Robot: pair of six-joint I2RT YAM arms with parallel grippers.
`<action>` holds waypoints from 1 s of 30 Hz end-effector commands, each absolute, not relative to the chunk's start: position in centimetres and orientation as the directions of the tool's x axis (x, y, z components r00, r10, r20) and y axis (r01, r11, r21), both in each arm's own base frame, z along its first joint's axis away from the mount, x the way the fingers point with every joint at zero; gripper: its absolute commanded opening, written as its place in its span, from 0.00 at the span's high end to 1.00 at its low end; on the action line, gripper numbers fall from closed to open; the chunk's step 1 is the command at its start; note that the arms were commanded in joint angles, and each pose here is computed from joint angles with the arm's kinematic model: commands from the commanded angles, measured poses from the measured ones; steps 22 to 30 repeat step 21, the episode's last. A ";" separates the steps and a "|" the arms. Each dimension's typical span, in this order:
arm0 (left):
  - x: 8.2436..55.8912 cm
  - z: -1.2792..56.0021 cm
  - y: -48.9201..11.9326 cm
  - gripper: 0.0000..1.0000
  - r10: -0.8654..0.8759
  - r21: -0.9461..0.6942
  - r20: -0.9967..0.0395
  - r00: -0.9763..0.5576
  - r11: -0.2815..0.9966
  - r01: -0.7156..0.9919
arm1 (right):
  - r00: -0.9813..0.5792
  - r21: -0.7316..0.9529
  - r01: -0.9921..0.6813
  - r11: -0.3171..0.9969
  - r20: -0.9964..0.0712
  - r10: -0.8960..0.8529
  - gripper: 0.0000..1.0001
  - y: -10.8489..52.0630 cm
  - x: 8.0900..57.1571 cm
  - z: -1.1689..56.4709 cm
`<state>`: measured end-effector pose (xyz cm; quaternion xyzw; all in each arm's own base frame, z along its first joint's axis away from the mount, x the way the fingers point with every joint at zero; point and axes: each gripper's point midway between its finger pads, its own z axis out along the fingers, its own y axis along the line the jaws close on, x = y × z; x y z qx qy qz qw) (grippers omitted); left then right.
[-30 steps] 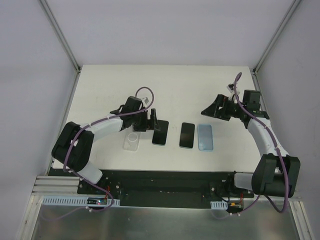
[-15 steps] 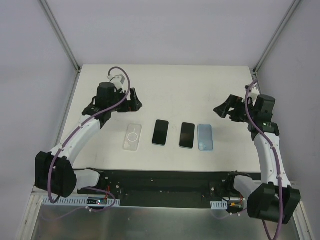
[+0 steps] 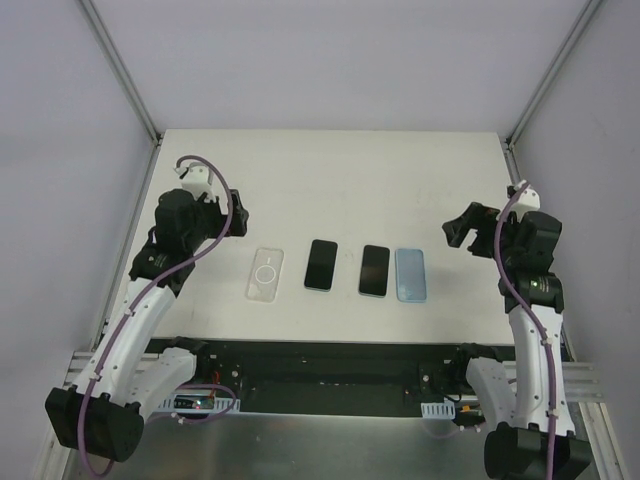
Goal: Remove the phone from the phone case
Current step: Reset both arms
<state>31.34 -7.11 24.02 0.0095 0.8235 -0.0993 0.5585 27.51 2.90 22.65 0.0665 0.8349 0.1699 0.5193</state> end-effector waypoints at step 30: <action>30.7 21.9 -5.7 0.00 -0.151 -0.207 -0.913 -0.378 0.972 0.111 | -0.487 0.307 -0.052 0.950 -0.839 0.244 0.01 2.2 27.2 20.4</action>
